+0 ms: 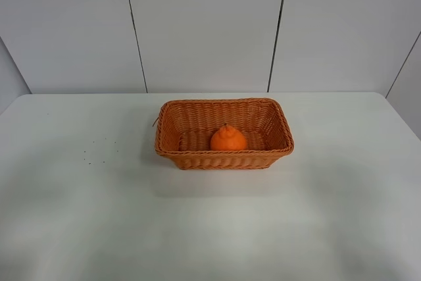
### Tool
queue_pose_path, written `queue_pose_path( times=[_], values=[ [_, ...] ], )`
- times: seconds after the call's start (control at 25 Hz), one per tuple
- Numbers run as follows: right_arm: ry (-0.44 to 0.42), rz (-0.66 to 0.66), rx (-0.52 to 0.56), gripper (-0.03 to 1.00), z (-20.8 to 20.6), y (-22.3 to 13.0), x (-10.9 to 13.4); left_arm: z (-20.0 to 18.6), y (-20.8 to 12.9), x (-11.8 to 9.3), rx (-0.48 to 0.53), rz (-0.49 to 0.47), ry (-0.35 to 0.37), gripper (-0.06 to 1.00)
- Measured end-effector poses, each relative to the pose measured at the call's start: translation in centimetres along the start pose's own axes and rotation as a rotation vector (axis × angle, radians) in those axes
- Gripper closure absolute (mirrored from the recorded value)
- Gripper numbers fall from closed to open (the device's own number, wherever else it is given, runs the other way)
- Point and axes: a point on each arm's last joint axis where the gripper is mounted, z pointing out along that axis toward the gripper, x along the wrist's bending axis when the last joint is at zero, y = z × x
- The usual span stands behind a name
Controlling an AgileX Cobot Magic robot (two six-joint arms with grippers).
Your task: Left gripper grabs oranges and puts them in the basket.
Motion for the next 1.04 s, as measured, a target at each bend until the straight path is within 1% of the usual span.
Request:
queue_pose_path(
  times=[0.08,0.2,0.48,1.04],
  values=[
    [0.000,0.000,0.000,0.27,0.0,0.0,0.0,-0.8,-0.7,0.0,-0.071,-0.002,0.001,0.07],
    [0.000,0.000,0.000,0.27,0.0,0.0,0.0,-1.6,-1.4,0.0,-0.147,-0.004,0.003,0.07],
    [0.000,0.000,0.000,0.27,0.0,0.0,0.0,-2.7,-2.8,0.0,-0.270,-0.017,0.003,0.07],
    [0.000,0.000,0.000,0.27,0.0,0.0,0.0,-2.8,-2.9,0.0,-0.281,-0.017,0.003,0.07]
  ],
)
